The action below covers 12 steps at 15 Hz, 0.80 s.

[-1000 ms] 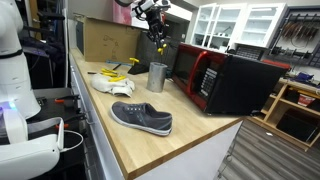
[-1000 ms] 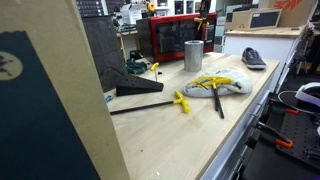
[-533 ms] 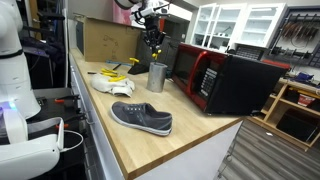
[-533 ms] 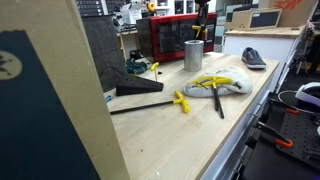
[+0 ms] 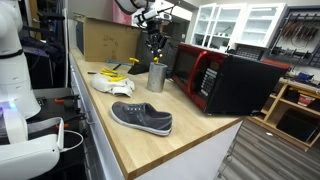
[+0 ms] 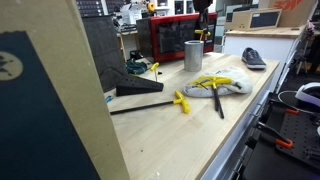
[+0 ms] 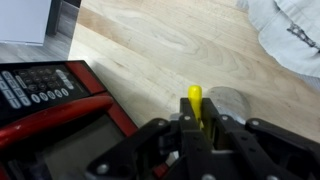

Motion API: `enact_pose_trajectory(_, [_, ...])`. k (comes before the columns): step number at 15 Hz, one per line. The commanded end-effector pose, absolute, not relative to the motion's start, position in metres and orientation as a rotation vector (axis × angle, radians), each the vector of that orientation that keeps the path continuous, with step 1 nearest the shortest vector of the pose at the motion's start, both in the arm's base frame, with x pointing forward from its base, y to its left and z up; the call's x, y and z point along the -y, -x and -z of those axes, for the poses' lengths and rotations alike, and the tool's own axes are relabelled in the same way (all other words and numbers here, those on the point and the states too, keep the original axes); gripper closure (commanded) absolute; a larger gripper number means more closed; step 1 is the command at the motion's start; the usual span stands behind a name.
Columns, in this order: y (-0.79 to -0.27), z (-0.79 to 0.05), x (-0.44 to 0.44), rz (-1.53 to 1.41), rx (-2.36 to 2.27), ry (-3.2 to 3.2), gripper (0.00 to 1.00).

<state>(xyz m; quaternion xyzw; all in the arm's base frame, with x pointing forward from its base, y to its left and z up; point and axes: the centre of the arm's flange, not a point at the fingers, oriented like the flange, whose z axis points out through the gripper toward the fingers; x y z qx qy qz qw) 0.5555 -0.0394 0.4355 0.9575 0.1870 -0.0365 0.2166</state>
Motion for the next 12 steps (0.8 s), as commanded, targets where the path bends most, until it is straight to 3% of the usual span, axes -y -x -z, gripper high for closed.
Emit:
enact_pose_trajectory(1, [-0.569,-0.432,0.037,0.140,-0.536,-2.614,0.96])
enact_pose_trajectory(12, [-0.592,-0.396,0.016,0.194,-0.585,-2.592,0.96])
